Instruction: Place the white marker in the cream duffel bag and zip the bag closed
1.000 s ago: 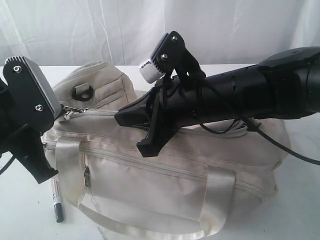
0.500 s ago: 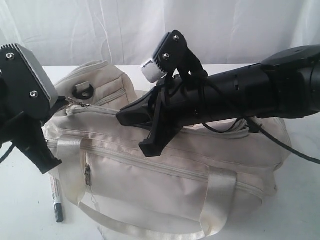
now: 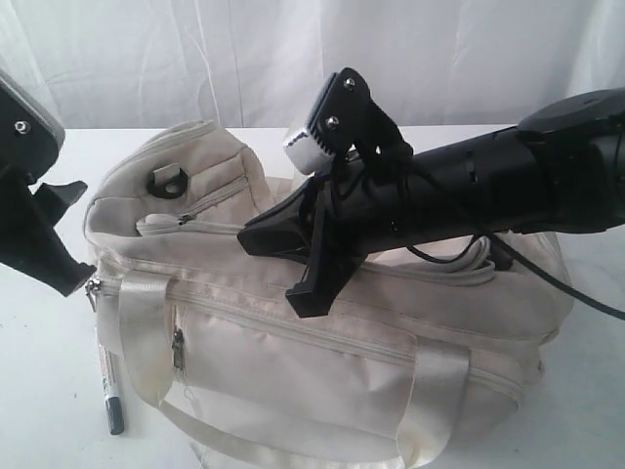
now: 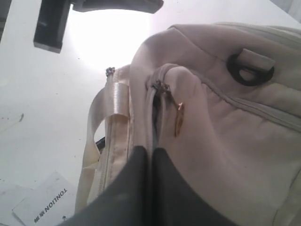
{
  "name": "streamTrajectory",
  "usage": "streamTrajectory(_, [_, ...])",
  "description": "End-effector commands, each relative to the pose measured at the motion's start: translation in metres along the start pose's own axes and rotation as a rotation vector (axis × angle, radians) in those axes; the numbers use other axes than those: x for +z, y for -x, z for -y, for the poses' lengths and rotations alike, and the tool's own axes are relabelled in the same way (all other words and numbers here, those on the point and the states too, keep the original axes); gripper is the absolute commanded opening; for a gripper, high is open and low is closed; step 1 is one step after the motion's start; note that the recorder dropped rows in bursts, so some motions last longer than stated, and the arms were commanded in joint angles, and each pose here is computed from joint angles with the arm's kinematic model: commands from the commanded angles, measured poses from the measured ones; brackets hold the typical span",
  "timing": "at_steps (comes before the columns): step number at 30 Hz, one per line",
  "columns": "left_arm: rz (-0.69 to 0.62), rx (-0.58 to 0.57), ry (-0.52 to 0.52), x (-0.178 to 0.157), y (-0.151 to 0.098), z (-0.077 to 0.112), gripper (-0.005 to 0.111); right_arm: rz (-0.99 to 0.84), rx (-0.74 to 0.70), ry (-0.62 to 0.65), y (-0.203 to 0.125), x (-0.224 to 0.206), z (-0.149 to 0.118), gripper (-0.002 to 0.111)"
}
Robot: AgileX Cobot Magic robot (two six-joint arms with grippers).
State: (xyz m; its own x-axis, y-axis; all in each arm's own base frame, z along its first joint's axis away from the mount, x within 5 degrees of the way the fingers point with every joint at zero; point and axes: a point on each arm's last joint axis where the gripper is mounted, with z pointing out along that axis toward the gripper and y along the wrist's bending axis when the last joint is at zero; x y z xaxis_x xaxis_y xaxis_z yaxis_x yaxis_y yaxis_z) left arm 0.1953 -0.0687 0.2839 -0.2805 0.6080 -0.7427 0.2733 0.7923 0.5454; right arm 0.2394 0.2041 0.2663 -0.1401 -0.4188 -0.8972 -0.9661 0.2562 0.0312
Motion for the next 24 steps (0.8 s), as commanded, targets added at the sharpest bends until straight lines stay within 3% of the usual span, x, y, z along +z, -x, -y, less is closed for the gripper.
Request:
streamTrajectory(1, [-0.036,0.006,0.019,-0.002,-0.003,-0.004,0.041,0.017,0.002,-0.021,0.004,-0.007,0.000,0.000])
streamTrajectory(8, [0.061,-0.033,-0.101,-0.004,0.006,0.007,0.037,0.025,0.004,-0.024,0.006,-0.009,-0.001,0.000])
streamTrajectory(14, [0.228,-0.079,-0.242,-0.017,0.021,0.015,0.037,0.042,-0.001,0.067,0.008,-0.009,-0.009,0.002])
streamTrajectory(17, [0.273,-0.109,-0.298,-0.019,0.025,0.019,0.037,0.031,-0.018,0.057,0.008,-0.011,-0.009,0.018])
streamTrajectory(19, [0.322,-0.097,-0.348,-0.022,0.030,0.023,0.037,0.039,-0.036,-0.005,0.013,-0.017,-0.008,0.042])
streamTrajectory(20, [0.328,-0.091,-0.352,-0.022,0.030,0.023,0.037,0.047,-0.047,-0.035,0.016,-0.020,-0.007,0.048])
streamTrajectory(24, [0.335,-0.067,-0.358,-0.023,0.030,0.024,0.037,-0.001,-0.153,-0.159,0.024,-0.039,-0.008,0.049])
